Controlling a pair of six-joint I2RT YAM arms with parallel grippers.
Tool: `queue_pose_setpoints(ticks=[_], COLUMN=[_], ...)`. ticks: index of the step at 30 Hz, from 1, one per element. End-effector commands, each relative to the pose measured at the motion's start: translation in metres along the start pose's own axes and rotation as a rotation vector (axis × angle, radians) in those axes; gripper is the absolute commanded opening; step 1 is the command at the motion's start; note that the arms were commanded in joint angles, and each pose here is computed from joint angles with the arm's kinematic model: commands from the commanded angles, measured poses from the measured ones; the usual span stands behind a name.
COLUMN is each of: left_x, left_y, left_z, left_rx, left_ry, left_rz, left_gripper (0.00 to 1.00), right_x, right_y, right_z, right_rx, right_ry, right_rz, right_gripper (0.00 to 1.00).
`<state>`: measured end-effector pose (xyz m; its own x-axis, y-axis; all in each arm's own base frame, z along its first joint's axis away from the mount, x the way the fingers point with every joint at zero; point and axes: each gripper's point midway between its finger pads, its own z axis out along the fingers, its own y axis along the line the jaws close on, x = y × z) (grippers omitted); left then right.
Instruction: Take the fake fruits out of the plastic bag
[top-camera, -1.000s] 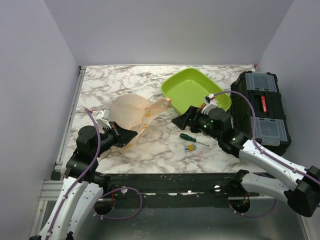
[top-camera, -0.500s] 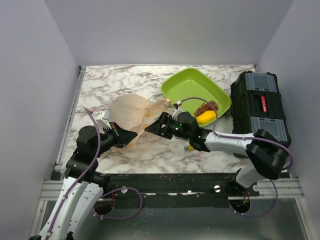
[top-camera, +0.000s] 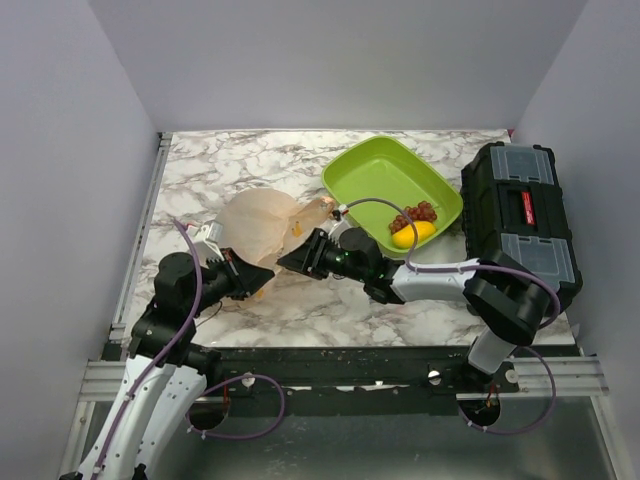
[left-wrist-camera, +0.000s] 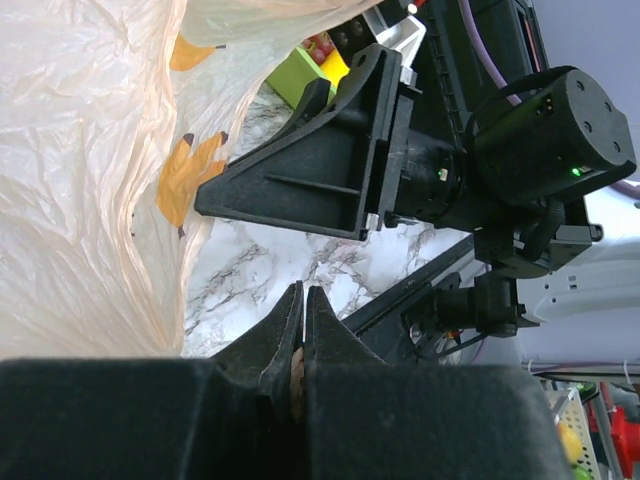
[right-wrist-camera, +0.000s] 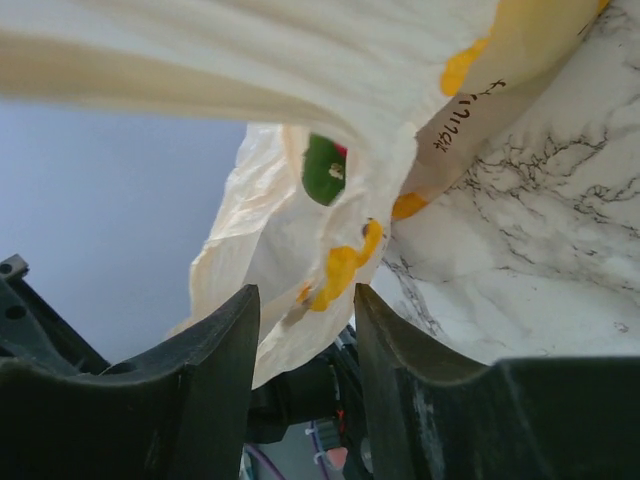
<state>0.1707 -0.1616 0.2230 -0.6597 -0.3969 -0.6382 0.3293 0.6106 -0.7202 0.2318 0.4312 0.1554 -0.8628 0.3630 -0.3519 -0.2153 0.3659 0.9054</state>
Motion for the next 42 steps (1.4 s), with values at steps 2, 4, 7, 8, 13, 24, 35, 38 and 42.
queue_pose_setpoints(ticks=[2,4,7,8,13,24,35,38,42], left_x=[-0.001,-0.002,-0.006,-0.008,-0.027,-0.085,-0.047,-0.039,-0.046], left_y=[-0.014,-0.015,-0.019,-0.022,-0.030,-0.018,0.064,0.080,0.108], left_z=[-0.011,-0.013,-0.017,-0.018,-0.025,-0.006,0.043,0.046,0.040], left_rx=[0.031,0.028,0.026,0.026,-0.001,-0.174,-0.581,-0.669,-0.845], left_ry=[0.008,0.006,0.009,0.008,-0.024,-0.082,0.253,0.293,0.271], left_rz=[0.035,0.038,0.065,0.079,0.167,0.298,0.519,0.542,0.552], left_gripper=[0.00,0.06,0.28,0.38,0.73,0.79,0.90,0.90,0.90], right_x=[-0.004,-0.003,-0.001,0.000,0.004,0.004,0.000,0.000,0.001], right_y=[0.001,-0.005,-0.013,-0.015,-0.022,-0.013,-0.007,-0.007,-0.010], right_z=[0.012,0.013,0.014,0.013,0.009,-0.008,-0.016,-0.018,-0.020], right_rx=[-0.006,0.008,0.030,0.034,0.046,-0.006,-0.022,-0.022,-0.016], right_ry=[-0.031,-0.032,-0.028,-0.027,-0.012,-0.017,-0.039,-0.041,-0.043], right_rz=[-0.017,-0.023,-0.038,-0.045,-0.093,-0.167,-0.174,-0.175,-0.179], right_gripper=[0.40,0.34,0.24,0.22,0.08,0.01,0.01,0.01,0.01])
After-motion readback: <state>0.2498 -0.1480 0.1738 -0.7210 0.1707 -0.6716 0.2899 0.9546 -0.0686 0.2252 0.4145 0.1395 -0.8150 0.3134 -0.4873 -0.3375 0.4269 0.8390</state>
